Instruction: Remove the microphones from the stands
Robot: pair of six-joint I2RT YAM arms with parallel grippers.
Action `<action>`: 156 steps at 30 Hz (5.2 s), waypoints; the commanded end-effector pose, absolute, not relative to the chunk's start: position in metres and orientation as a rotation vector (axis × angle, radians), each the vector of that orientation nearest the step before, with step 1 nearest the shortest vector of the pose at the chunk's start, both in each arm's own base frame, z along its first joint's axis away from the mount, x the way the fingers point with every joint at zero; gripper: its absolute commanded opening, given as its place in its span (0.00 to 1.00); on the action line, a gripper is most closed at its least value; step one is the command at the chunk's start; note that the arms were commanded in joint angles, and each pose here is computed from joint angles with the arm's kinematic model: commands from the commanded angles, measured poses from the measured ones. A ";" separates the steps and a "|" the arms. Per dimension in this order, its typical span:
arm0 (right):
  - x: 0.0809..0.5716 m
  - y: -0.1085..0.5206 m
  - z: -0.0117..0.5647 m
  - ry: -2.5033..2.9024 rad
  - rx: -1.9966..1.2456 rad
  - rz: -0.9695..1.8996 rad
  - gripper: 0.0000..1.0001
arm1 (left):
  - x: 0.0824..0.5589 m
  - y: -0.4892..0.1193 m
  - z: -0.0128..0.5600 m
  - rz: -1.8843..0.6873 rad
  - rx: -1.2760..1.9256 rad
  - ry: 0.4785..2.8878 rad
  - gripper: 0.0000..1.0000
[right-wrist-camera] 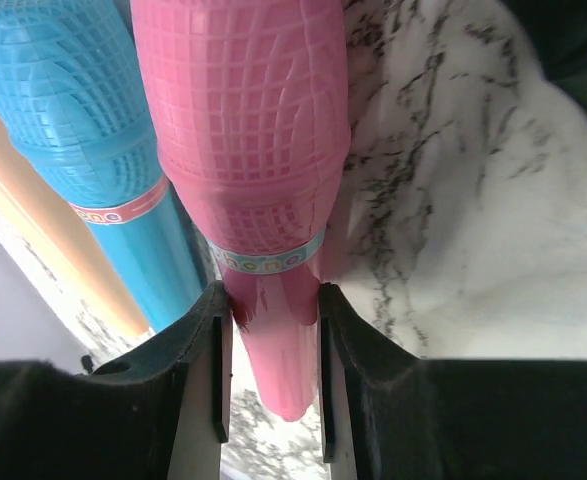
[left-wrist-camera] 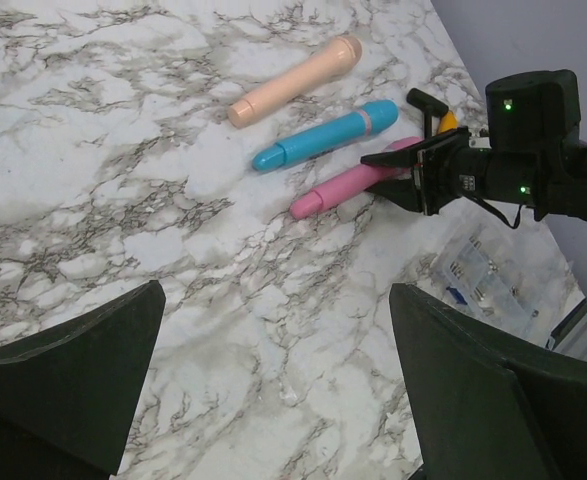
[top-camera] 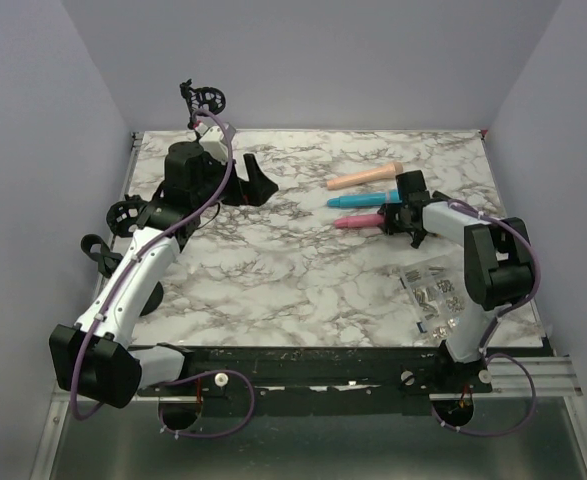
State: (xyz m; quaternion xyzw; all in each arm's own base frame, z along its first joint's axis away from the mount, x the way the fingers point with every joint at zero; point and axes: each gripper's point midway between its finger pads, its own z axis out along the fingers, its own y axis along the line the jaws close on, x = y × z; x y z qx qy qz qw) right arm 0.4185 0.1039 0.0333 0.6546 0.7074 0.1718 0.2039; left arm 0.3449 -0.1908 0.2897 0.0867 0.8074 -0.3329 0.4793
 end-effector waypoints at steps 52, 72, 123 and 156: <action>0.290 0.256 0.096 2.211 -0.160 0.752 1.00 | 0.373 -0.162 0.276 -0.809 0.146 1.921 0.96; 0.259 0.249 0.142 1.951 -0.157 0.911 1.00 | 0.450 -0.055 0.352 -1.095 -0.463 1.649 0.97; 0.258 0.254 0.130 1.974 -0.186 0.840 1.00 | 0.591 -0.061 0.336 -1.289 -0.680 1.544 0.43; 0.243 0.217 0.141 2.017 0.033 0.794 1.00 | 0.265 -0.251 0.285 -1.556 -0.177 1.814 0.48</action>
